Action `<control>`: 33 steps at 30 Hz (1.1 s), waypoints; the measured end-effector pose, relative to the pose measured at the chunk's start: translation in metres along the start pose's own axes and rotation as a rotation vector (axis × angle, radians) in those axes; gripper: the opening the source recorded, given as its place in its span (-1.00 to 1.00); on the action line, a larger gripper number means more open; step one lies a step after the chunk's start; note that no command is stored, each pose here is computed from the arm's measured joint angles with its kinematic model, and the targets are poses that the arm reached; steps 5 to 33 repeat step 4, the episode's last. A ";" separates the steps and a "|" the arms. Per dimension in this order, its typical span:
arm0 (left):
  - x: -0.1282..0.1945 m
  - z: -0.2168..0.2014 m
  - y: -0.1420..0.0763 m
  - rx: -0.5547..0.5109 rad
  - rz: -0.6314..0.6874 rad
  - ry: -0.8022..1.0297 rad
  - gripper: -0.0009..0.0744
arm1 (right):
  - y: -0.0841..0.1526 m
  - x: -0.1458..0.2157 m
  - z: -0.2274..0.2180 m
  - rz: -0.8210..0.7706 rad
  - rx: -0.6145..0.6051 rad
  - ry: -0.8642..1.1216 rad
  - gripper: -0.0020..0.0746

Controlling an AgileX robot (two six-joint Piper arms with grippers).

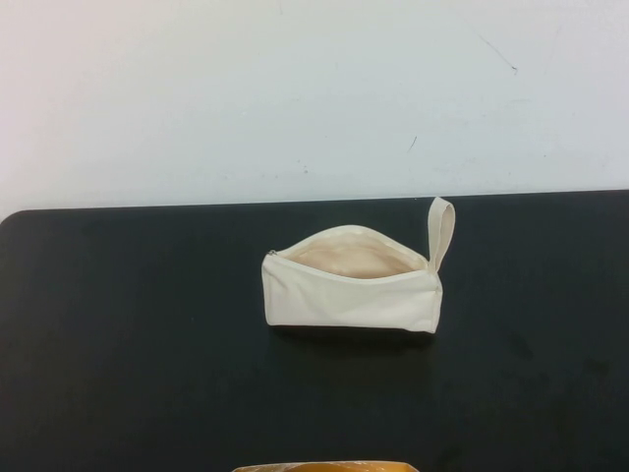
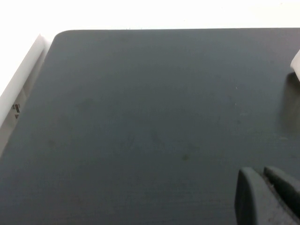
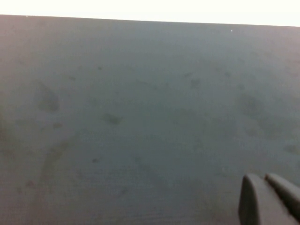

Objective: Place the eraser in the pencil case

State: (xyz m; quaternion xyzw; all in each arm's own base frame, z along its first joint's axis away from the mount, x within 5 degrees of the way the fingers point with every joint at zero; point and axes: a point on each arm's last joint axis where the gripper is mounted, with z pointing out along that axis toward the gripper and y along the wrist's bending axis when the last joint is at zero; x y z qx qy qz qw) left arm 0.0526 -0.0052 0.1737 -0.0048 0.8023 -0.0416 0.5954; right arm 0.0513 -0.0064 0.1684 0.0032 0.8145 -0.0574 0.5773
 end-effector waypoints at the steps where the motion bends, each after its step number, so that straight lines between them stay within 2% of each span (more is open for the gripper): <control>1: 0.000 0.000 0.000 0.000 0.000 0.000 -0.98 | 0.000 0.000 0.000 0.001 -0.005 0.000 -0.95; 33: 0.000 0.000 0.000 0.000 0.000 0.000 -0.98 | 0.001 0.000 0.000 0.001 -0.029 -0.001 -0.95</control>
